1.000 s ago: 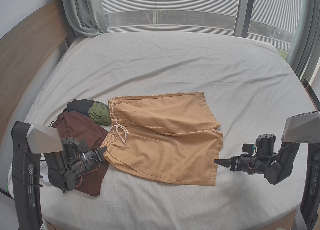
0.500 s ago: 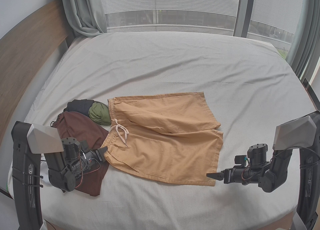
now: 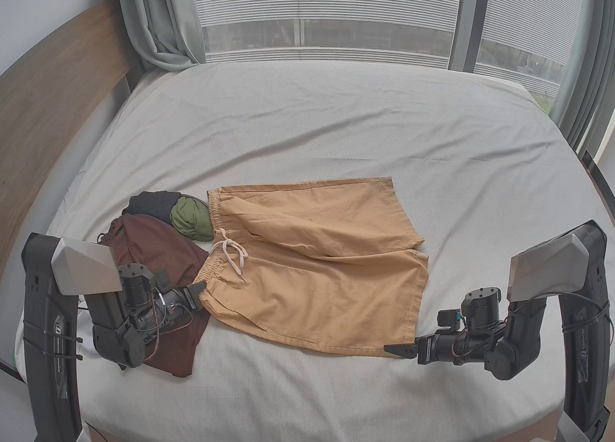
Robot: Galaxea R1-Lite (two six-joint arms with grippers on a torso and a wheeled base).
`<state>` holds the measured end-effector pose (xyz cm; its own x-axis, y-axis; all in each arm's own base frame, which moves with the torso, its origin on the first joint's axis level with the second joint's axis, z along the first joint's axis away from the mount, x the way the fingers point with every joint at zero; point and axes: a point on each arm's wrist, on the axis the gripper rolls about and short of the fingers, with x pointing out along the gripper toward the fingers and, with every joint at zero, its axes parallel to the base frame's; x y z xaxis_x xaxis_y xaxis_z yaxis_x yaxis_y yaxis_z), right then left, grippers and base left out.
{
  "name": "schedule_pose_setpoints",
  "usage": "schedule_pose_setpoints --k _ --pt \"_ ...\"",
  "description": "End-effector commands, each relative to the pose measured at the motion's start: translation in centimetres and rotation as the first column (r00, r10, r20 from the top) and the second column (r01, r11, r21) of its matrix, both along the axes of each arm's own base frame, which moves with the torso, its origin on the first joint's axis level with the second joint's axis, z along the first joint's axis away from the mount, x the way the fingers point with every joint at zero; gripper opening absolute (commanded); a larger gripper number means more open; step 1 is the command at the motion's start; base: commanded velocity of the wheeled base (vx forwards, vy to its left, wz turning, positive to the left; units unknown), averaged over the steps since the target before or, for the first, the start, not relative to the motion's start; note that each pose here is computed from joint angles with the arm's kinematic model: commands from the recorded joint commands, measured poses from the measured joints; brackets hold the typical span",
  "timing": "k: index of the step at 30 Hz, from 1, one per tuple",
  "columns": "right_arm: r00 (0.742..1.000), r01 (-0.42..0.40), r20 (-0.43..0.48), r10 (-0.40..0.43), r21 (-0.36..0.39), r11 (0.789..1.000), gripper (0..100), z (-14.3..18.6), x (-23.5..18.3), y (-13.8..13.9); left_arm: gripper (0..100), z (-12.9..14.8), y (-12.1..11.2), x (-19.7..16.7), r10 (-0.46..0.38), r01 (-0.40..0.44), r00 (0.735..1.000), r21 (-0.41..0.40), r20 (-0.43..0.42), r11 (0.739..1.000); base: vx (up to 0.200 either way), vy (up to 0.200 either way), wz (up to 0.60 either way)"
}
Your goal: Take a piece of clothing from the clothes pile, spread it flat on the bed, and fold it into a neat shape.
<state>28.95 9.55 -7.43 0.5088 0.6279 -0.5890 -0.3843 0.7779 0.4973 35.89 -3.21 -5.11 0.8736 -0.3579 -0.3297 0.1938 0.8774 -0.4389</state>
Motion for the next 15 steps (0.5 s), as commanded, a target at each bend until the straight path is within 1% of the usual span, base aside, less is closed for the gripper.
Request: schedule_pose_setpoints --k 1,4,5,15 --pt "1.0 -0.002 -0.027 0.002 -0.006 1.0 100 -0.56 -0.25 0.0 0 0.06 0.0 0.02 0.001 -0.001 1.0 0.0 0.002 1.0 0.0 0.0 0.0" --pt "1.0 -0.002 -0.025 0.002 -0.006 1.0 100 -0.51 -0.24 0.0 0 0.08 0.0 0.04 0.001 -0.001 1.0 -0.001 0.009 1.0 0.0 0.0 0.0" --pt "1.0 -0.002 -0.025 0.002 -0.006 1.0 0 -0.51 -0.24 0.0 0 0.08 0.0 0.04 0.001 -0.001 1.0 -0.001 0.009 1.0 0.0 0.0 0.0" --pt "1.0 0.0 -0.027 0.0 -0.006 1.0 0 -0.52 -0.26 -0.05 0 0.09 0.0 0.01 0.001 -0.001 1.0 -0.001 0.01 1.0 0.0 0.0 0.0"
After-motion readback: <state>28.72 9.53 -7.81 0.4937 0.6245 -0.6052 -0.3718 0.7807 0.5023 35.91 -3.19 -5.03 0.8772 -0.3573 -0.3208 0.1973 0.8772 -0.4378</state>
